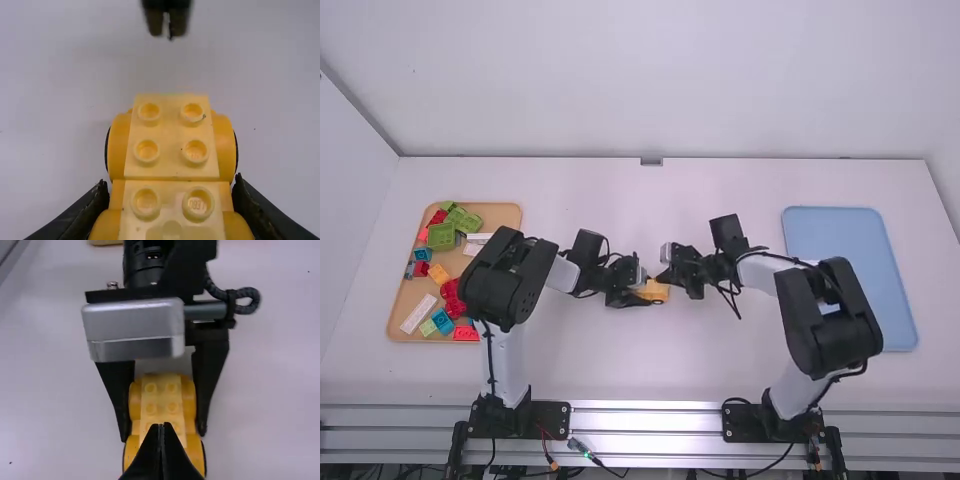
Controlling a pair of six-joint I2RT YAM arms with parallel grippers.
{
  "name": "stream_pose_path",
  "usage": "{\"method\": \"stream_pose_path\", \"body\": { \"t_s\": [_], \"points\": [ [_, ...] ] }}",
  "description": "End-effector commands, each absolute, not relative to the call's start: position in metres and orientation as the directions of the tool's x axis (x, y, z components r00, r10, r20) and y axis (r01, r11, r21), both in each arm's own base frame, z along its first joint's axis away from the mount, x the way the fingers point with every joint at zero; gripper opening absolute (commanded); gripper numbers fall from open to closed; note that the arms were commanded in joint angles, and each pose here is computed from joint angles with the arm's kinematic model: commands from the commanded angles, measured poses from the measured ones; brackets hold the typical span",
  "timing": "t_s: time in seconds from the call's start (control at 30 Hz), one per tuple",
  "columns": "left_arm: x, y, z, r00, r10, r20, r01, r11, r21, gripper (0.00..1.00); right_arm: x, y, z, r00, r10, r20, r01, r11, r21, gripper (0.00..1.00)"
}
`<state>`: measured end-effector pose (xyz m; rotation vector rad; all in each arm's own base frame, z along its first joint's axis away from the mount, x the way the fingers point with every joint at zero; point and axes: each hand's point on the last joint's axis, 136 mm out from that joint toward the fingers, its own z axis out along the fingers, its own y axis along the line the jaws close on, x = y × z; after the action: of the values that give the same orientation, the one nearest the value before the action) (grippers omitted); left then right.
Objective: Assemble lego blocks to make yellow taxi
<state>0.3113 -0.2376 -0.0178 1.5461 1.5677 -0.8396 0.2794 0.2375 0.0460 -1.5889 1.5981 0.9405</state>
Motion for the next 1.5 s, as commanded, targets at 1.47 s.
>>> {"method": "stream_pose_path", "body": {
  "t_s": [1.47],
  "points": [
    [0.312,-0.234,-0.033,0.003,0.536,-0.844,0.997,0.066,0.046,0.28,0.285,0.244,0.035,0.052,-0.556,-0.829,-0.998,-0.013,-0.055,0.00]
  ]
}}
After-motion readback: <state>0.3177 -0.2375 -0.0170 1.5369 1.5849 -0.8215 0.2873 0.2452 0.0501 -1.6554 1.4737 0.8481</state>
